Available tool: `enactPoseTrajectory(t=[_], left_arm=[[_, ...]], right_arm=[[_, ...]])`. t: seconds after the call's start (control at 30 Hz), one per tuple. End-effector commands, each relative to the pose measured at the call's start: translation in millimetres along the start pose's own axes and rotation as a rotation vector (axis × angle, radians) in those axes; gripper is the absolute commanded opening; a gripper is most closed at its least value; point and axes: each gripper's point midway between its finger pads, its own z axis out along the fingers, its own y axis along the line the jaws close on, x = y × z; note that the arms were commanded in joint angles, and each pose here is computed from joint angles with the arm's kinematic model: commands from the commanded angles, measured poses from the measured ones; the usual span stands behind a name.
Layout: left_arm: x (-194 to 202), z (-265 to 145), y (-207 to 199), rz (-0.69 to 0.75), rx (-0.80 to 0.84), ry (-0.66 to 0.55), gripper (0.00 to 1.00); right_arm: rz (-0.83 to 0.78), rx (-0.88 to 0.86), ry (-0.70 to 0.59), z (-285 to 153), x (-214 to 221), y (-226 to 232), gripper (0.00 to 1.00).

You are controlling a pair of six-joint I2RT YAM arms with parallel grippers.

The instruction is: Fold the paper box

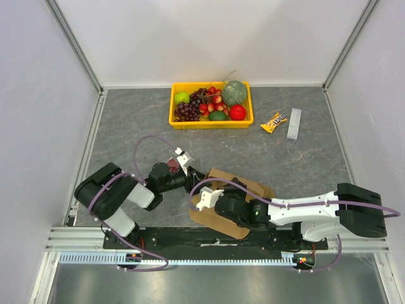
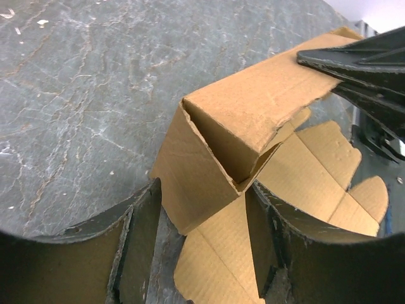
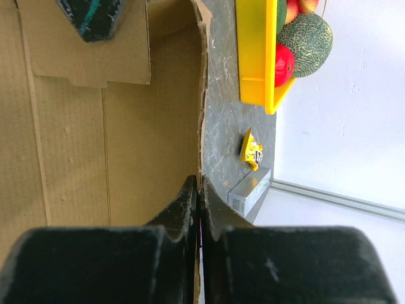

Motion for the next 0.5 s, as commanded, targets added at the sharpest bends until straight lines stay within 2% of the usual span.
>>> enactPoseTrajectory(t=[0.0,0.47], left_arm=[[-12,3,17,0.111,-0.13,-0.037,0.61],[-11,14,23,0.153,-0.282,-0.073,0.61]], right_arm=[[0.063,0.017,-0.029,-4,-7,1,0.07],[0.093,-0.003,-0.072,-6,-7,16,0.13]])
